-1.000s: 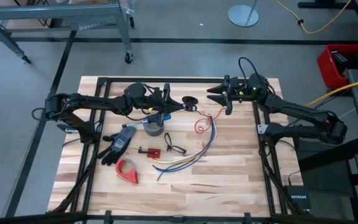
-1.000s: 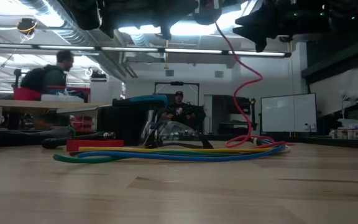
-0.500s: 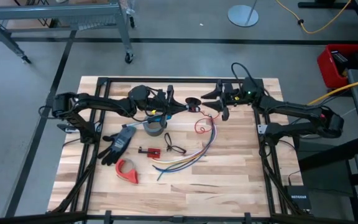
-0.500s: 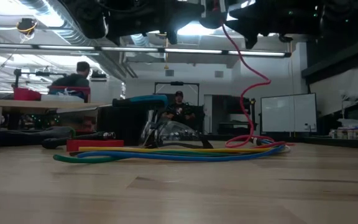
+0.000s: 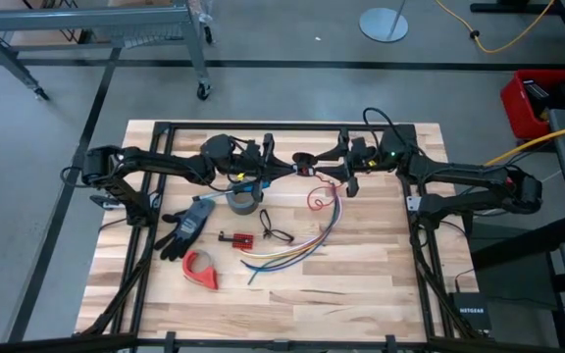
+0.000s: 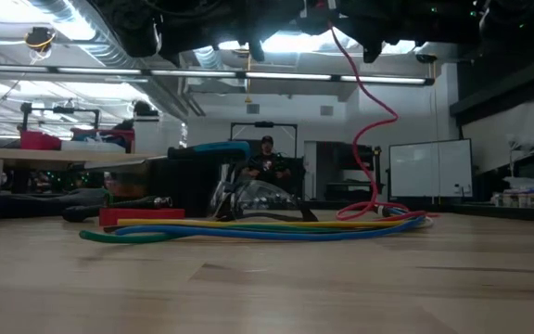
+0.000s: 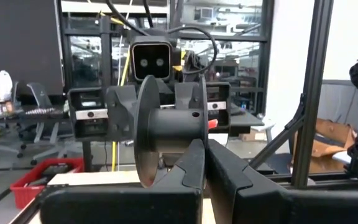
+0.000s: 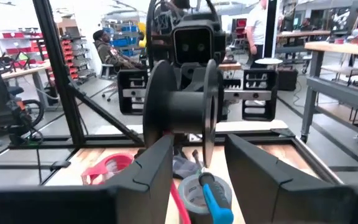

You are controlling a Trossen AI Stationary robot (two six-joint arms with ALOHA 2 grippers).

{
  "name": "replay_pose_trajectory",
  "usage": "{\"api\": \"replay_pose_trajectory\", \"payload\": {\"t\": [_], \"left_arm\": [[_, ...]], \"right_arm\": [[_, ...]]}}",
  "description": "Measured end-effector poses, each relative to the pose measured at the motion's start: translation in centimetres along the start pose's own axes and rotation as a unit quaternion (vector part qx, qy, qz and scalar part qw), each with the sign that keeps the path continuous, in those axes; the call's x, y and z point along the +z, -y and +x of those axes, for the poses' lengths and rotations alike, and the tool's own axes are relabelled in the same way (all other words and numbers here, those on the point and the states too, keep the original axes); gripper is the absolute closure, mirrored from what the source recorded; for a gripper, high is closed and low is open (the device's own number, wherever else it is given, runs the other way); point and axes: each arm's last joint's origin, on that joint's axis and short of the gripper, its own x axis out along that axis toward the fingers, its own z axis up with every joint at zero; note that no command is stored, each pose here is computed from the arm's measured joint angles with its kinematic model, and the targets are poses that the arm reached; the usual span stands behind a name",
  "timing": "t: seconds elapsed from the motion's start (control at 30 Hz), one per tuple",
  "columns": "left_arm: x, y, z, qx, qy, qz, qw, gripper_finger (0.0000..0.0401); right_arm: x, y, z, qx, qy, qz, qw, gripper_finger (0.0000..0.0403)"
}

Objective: Coil cords
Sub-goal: Coil the red wire on the spool

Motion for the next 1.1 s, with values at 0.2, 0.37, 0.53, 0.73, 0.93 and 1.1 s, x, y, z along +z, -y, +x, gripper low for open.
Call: {"api": "replay_pose_trajectory", "payload": {"t": [0.2,0.37,0.53,0.73,0.93,1.1], "left_arm": [[0.0,0.3,0.1,-0.005,0.000,-0.001,1.000,0.0401],[-0.1,0.9,0.3,-0.014,0.000,0.004,1.000,0.0401],[-0.1,1.2,0.4,-0.017,0.001,0.009,1.000,0.0401],[0.0,1.2,0.4,-0.017,0.003,0.012,1.000,0.0401],[-0.1,1.2,0.4,-0.020,0.001,0.011,1.000,0.0401],[-0.1,1.3,0.4,-0.020,0.001,0.010,1.000,0.0401]], "right_arm": [[0.1,0.1,0.0,-0.008,0.008,-0.005,1.000,0.0253],[-0.2,0.3,0.3,-0.013,0.002,-0.001,1.000,0.0253],[-0.7,0.5,0.6,-0.013,-0.009,0.005,1.000,0.0253],[-0.5,0.5,0.7,-0.008,0.006,-0.003,1.000,0.0253],[0.0,0.3,0.7,0.015,0.030,-0.016,0.999,0.0253],[0.0,0.3,0.7,0.015,0.030,-0.011,0.999,0.0253]]}}
